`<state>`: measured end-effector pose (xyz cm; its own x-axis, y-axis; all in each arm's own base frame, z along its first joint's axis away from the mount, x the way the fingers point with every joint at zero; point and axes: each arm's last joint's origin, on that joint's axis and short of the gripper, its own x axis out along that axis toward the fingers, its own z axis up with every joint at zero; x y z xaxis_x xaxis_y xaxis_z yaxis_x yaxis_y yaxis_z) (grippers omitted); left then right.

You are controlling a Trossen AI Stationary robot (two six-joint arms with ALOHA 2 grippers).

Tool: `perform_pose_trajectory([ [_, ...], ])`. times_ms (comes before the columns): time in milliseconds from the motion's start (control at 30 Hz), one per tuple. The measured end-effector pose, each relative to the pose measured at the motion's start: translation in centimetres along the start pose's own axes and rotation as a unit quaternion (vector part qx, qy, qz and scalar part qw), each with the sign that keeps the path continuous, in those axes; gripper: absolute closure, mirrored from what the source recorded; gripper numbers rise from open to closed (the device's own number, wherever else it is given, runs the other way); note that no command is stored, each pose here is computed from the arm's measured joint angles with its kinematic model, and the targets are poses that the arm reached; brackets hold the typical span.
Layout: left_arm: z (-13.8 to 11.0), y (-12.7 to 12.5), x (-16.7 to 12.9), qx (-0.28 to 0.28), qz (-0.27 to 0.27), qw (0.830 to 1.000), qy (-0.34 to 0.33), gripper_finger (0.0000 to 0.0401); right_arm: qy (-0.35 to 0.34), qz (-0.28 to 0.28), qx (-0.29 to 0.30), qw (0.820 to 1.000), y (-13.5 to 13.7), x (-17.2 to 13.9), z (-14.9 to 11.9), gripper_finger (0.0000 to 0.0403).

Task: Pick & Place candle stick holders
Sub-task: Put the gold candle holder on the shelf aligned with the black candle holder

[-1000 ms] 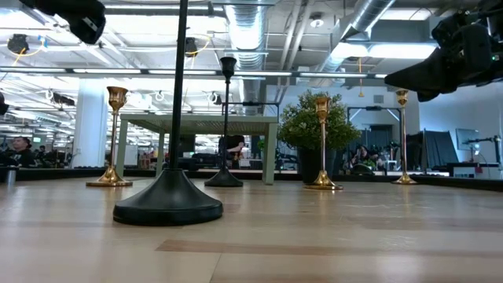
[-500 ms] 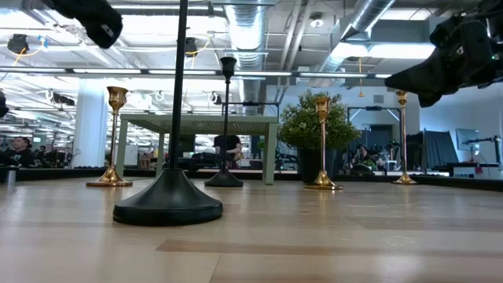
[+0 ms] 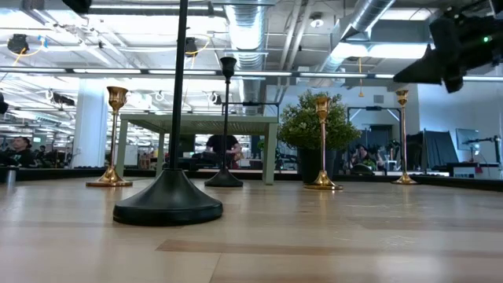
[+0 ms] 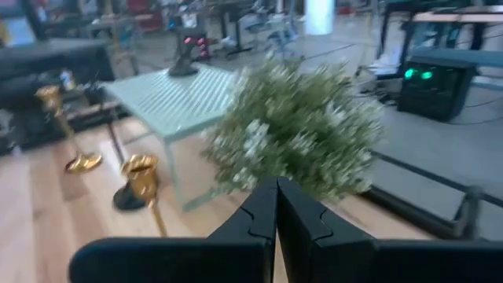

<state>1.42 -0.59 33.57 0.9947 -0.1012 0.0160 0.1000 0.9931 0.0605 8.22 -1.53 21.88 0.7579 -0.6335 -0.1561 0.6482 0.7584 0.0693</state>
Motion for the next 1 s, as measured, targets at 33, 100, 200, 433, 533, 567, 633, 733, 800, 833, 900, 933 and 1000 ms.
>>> perform_pose_trajectory([
  [33,0.2,-0.1,-0.3,0.002,0.000,1.000,-0.008,0.0395,-0.006,-0.012,0.002,1.000,-0.1,-0.1,0.3,0.0403],
  [100,0.2,-0.2,-0.6,0.000,0.001,1.000,-0.012,0.0395,-0.015,-0.039,0.005,0.999,-0.3,-0.2,0.6,0.0403],
  [200,0.4,-0.2,-0.8,0.002,0.002,1.000,-0.017,0.0394,-0.019,-0.071,0.003,0.997,-0.5,-0.3,0.7,0.0403],
  [433,0.4,0.0,-0.1,-0.003,0.002,1.000,-0.003,0.0392,-0.013,-0.139,-0.001,0.990,-1.0,-0.4,0.2,0.0403],
  [533,0.4,0.0,0.0,-0.003,0.002,1.000,-0.002,0.0391,-0.014,-0.184,0.019,0.983,-1.3,-0.5,-0.2,0.0403],
  [567,0.4,0.0,0.0,-0.003,0.002,1.000,-0.002,0.0391,-0.014,-0.191,0.024,0.981,-1.4,-0.5,-0.3,0.0403],
  [633,0.4,0.0,0.0,-0.003,0.002,1.000,-0.003,0.0391,-0.014,-0.200,0.034,0.979,-1.5,-0.5,-0.4,0.0403],
  [733,0.4,0.0,0.0,-0.003,0.002,1.000,-0.003,0.0391,-0.006,-0.205,0.049,0.978,-1.4,-0.3,-1.1,0.0403],
  [800,0.4,0.0,0.0,-0.003,0.002,1.000,-0.003,0.0391,-0.001,-0.207,0.052,0.977,-1.3,-0.1,-1.4,0.0403],
  [833,0.4,0.0,0.0,-0.003,0.002,1.000,-0.003,0.0391,0.004,-0.209,0.044,0.977,-1.2,0.1,-1.7,0.0403],
  [900,0.4,0.0,0.0,-0.003,0.002,1.000,-0.003,0.0391,0.014,-0.212,0.030,0.977,-1.1,0.3,-2.2,0.0403],
  [933,0.4,0.0,0.0,-0.003,0.002,1.000,-0.003,0.0391,0.018,-0.214,0.025,0.976,-1.1,0.4,-2.4,0.0403],
  [1000,0.4,0.0,0.0,-0.003,0.002,1.000,-0.003,0.0391,0.027,-0.216,0.012,0.976,-1.0,0.6,-3.0,0.0400],
])
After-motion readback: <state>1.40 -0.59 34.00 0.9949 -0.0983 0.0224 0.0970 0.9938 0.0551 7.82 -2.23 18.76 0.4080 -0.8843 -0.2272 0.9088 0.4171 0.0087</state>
